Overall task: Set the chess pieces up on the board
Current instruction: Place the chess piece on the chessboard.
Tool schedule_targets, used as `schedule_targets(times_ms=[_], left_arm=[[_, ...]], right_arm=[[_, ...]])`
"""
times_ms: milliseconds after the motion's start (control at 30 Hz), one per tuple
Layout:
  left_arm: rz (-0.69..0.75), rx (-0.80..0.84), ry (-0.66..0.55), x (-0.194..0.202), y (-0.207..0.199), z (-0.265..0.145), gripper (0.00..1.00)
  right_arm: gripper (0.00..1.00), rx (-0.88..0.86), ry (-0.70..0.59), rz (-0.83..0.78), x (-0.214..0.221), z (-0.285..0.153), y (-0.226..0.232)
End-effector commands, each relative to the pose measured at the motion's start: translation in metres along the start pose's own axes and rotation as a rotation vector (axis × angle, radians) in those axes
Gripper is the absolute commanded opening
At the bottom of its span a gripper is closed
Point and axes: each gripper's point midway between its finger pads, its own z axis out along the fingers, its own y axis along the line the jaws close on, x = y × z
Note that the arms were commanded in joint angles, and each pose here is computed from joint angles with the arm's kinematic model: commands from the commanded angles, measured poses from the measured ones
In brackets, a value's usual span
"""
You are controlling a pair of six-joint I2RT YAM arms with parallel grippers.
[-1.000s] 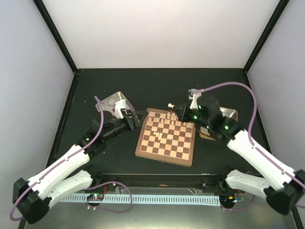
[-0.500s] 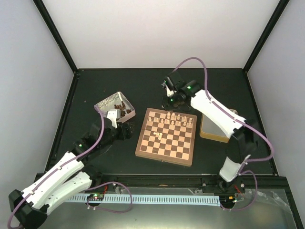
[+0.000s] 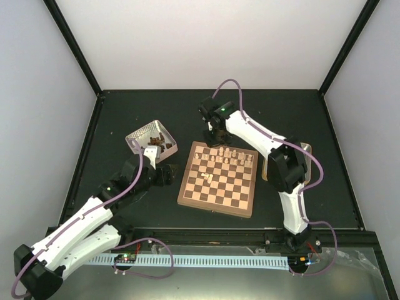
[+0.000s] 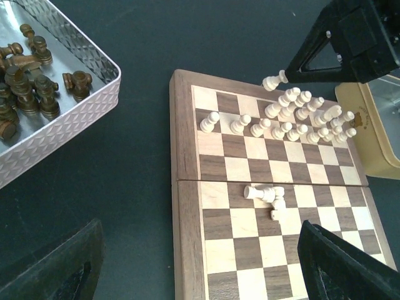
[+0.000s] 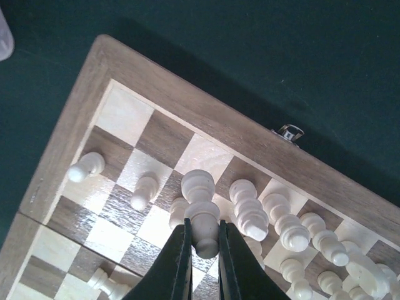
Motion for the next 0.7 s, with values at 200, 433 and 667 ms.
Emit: schedule_targets(times_ms=[200, 433, 667], left_arm=[[0.029, 0.033, 0.004, -0.003, -0.006, 0.001, 0.86], [0.027, 0.032, 0.009, -0.001, -0.005, 0.002, 0.87], [0.025, 0.028, 0.023, 0.002, -0.004, 0.005, 0.87]], right_arm=[[0.01, 0.062, 0.068, -0.049, 0.002, 0.023, -0.004], [0.01, 0.086, 0.1, -0.066, 0.007, 0.035, -0.005], [0.02, 0.082, 0.118, -0.08, 0.01, 0.042, 0.0]])
